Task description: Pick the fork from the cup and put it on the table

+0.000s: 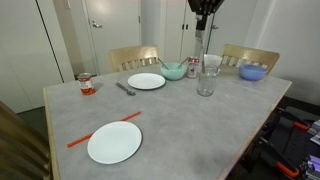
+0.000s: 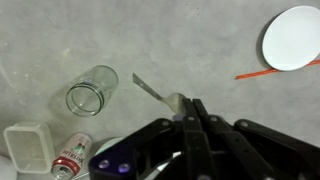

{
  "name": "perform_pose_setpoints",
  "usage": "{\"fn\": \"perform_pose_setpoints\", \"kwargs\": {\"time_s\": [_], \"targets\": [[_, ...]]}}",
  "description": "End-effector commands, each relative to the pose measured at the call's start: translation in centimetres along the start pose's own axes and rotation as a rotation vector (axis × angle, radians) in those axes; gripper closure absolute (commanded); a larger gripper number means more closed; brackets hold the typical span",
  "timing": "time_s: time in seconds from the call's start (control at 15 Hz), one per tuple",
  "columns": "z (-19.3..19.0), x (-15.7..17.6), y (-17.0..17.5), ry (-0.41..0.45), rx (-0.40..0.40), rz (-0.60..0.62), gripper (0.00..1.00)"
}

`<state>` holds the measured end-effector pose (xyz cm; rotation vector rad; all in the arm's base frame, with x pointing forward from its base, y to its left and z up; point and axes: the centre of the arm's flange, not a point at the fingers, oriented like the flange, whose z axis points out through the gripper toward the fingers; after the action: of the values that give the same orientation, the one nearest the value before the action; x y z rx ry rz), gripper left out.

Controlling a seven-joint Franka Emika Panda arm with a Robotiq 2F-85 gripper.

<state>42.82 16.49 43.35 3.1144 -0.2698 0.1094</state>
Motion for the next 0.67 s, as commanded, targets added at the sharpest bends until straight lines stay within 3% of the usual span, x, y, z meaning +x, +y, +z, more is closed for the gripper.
{"fn": "perform_pose_setpoints", "kwargs": {"time_s": [0.0,0.07,0.6], "targets": [[2.0,0.3,-2.3,-0.021,0.068,-0.067,0.99],[0.5,-0.4,-1.3,-0.009,0.031,-0.025,0.99],[1.7,-0.1,-2.4,-0.021,0.035,-0.011,0.99]]}}
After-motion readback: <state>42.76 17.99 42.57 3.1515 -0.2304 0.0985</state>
